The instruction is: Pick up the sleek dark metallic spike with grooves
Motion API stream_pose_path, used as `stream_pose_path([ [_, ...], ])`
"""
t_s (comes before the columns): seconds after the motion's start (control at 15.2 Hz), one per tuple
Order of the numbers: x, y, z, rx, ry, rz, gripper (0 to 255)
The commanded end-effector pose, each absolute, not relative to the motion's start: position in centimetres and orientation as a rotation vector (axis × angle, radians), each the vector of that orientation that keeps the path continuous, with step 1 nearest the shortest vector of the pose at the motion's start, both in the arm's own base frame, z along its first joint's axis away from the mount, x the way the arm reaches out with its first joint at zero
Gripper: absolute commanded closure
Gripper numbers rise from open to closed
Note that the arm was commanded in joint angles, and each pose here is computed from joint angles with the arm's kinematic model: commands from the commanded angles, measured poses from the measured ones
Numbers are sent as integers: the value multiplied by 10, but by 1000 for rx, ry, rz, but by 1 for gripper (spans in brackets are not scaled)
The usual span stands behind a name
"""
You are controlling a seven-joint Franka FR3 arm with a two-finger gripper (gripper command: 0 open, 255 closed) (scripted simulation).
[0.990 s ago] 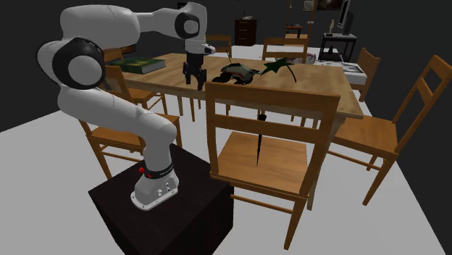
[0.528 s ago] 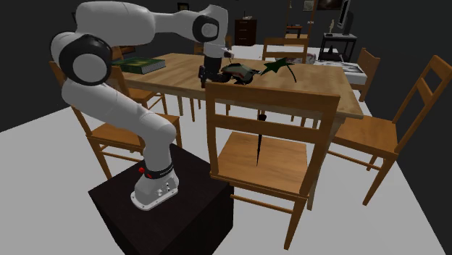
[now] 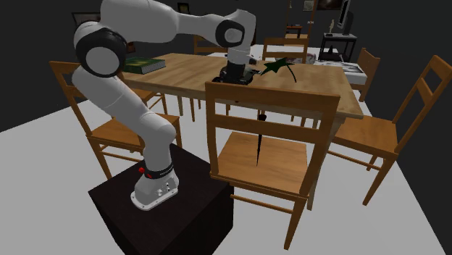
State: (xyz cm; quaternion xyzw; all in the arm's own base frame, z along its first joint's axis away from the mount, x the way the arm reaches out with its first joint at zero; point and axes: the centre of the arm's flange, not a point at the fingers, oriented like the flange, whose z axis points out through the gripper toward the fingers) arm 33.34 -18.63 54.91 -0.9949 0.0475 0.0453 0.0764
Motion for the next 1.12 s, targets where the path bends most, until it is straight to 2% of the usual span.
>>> stream_pose_path([
  [0.0,338,-214,542,-2975,130,138,0],
  [0.66,374,-345,516,-2936,82,148,0],
  [1.06,375,-349,488,-2935,81,149,0],
])
